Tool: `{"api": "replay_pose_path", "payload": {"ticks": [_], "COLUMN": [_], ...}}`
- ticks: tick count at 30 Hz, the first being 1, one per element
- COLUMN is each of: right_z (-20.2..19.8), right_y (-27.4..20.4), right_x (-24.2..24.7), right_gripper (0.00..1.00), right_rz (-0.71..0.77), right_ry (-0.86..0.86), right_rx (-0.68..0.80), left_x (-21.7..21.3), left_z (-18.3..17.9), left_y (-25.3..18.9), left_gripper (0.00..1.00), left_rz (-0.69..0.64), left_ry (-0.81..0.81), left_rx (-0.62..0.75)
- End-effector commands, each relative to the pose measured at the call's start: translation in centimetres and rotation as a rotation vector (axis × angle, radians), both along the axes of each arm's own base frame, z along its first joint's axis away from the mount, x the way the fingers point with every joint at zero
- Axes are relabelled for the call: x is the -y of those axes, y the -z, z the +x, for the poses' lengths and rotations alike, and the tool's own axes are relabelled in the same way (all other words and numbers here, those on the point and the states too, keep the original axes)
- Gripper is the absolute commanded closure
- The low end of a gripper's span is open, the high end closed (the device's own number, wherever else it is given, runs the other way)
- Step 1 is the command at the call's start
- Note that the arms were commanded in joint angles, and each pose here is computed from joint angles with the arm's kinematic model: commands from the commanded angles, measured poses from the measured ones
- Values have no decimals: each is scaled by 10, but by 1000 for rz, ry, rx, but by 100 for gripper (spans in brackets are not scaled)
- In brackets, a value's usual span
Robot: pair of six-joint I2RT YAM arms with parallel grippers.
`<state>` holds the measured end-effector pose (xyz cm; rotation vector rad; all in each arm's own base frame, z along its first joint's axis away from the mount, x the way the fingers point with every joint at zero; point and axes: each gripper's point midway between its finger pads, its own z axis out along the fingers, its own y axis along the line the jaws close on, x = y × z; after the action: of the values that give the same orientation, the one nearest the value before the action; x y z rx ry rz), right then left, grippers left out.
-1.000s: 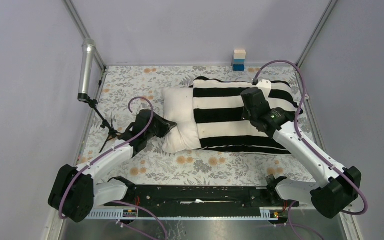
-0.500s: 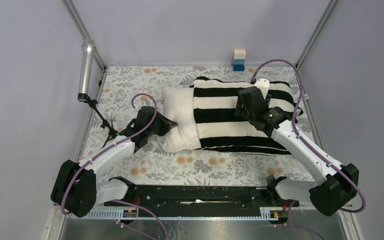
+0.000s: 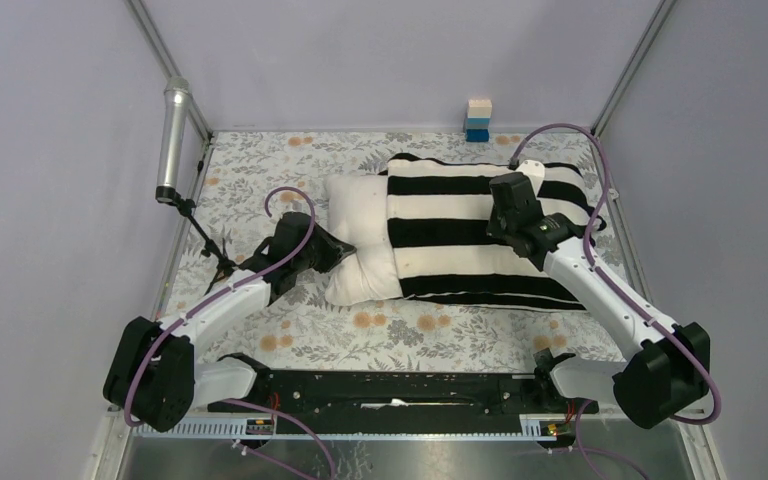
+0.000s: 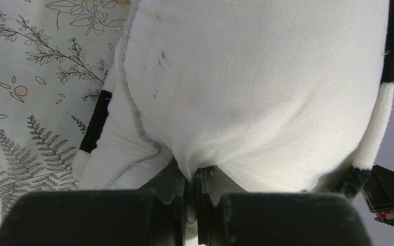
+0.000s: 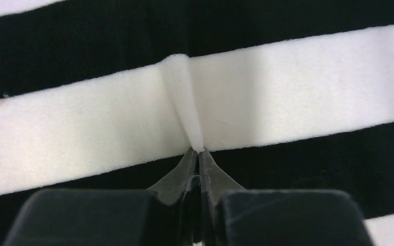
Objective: Put the pillow into the pillowcase
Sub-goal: Stuff the pillow into the pillowcase.
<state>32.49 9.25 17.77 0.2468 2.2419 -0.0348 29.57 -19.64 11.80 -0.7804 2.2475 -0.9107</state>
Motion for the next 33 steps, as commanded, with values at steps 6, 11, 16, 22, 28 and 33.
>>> {"api": "replay_pose_path", "payload": {"ticks": [6, 11, 16, 22, 28, 33], "right_z": [11, -10, -6, -1, 33, 29], "right_y": [-48, -75, -56, -29, -44, -135], "right_x": [-94, -217, -224, -216, -207, -246], "right_gripper": [100, 100, 100, 100, 100, 100], "right_rz": [246, 310, 310, 263, 263, 334], "right_ry": [-204, -475, -505, -468, -432, -560], "right_rx": [74, 73, 40, 1, 20, 133], "left_x": [11, 69, 73, 87, 82, 68], "left_z": [-4, -5, 12, 3, 5, 16], "left_y": [5, -35, -72, -172, -158, -21], "left_gripper": [100, 100, 100, 100, 100, 100], "left_rz": [6, -89, -172, -303, -163, -47], "left_ry": [6, 86, 17, 45, 35, -3], "left_rx": [-6, 59, 123, 358, 353, 60]}}
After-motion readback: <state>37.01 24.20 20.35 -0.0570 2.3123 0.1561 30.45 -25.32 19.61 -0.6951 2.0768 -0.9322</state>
